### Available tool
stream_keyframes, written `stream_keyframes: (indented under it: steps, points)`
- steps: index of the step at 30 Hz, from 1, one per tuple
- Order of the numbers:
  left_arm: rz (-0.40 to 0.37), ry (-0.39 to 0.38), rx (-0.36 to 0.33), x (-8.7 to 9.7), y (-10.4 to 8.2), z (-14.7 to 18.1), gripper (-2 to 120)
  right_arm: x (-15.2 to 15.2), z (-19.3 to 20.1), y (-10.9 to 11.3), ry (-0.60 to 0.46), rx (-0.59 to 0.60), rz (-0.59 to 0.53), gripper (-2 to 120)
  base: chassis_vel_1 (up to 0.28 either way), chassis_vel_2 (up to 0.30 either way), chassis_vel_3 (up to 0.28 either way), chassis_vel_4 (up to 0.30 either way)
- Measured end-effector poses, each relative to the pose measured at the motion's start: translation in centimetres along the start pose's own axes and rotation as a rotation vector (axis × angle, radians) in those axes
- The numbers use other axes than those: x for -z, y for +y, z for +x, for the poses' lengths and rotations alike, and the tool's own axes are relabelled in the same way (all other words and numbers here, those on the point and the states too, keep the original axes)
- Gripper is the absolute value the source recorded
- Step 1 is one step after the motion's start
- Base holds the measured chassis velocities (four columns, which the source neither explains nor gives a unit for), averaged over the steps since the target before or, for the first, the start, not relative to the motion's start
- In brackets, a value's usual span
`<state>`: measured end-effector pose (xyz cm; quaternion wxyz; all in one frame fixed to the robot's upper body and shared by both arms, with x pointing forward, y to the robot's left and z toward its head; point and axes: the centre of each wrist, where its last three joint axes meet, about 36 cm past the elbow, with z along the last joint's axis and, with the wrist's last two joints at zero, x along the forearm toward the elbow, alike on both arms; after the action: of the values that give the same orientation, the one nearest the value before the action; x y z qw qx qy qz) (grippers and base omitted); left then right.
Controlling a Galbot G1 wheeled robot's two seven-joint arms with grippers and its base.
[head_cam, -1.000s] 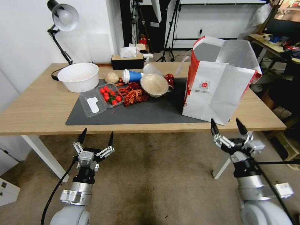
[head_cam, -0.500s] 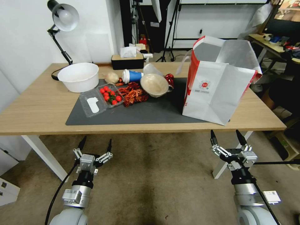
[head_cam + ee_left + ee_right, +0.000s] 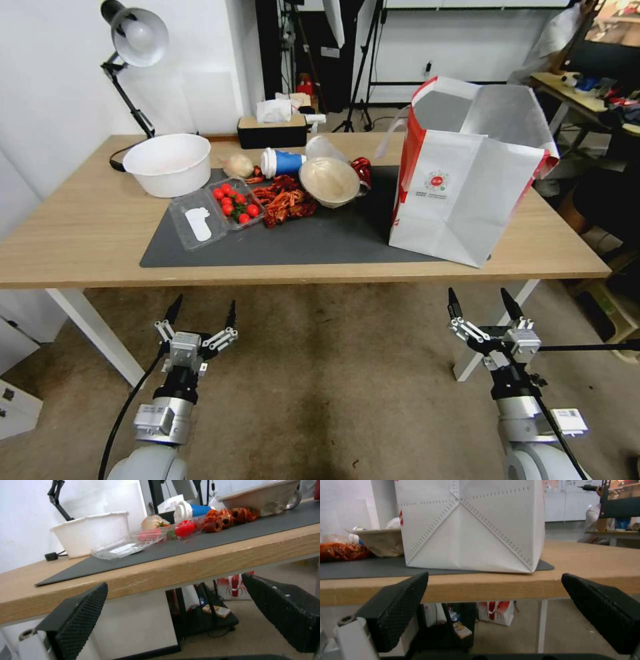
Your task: Pick up the food delivery bag from the floor and place it on the table.
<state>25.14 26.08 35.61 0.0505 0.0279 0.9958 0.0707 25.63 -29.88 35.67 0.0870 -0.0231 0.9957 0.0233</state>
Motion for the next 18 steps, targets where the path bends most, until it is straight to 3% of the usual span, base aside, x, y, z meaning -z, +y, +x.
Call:
stream_keyframes:
  steps: [18]
  points:
    - [-0.004,-0.005,0.000,-0.11,0.02,0.01,100,-0.31,0.03,-0.13,0.010,0.000,0.004,100,0.000,0.000,0.000,0.000]
